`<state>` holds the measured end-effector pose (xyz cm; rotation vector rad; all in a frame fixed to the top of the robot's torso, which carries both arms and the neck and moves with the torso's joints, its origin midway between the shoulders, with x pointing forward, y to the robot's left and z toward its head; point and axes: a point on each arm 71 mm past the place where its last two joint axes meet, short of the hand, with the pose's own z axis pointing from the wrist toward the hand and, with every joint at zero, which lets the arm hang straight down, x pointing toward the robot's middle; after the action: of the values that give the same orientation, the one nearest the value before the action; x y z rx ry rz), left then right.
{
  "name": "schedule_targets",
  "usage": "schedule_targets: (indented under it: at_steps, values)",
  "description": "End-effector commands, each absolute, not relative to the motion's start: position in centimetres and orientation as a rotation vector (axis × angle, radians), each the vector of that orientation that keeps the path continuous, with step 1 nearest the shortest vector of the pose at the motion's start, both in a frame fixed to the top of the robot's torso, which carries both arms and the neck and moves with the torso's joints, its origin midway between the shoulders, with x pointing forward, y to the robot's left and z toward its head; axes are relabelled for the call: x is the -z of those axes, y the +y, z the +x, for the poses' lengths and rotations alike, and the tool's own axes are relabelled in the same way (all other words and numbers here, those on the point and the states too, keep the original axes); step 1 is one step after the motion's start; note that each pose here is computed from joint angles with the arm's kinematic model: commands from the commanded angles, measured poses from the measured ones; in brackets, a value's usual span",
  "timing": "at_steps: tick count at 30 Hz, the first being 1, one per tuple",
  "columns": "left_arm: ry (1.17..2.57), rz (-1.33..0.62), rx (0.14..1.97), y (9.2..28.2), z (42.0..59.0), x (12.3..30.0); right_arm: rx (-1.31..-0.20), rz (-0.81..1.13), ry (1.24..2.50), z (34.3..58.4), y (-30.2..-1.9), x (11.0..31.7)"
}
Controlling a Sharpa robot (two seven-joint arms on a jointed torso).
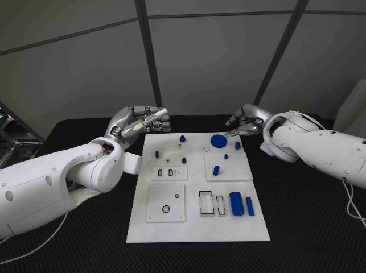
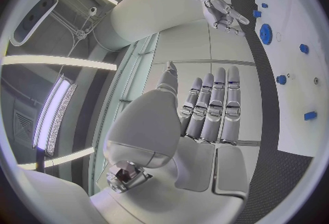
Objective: Assemble the parts on the task board
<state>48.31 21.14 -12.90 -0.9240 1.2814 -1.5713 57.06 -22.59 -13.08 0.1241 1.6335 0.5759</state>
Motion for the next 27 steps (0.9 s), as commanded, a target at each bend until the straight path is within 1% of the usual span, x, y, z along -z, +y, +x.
schedule_targets:
  at_steps: [1,5,16,27]
  values:
    - [1.283,-0.919,1.584,21.0,48.4,12.8,-0.532,0.12,1.673,57.4,-22.3,13.3]
    - [1.282,-0.919,1.584,21.0,48.5,12.8,-0.501,0.104,1.672,57.8,-21.7,13.5]
    - [1.284,-0.92,1.586,20.9,48.6,12.9,-0.459,0.041,1.673,58.4,-19.7,13.9]
    - [1.284,-0.921,1.585,20.9,48.7,12.9,-0.429,0.008,1.727,58.4,-19.4,15.0]
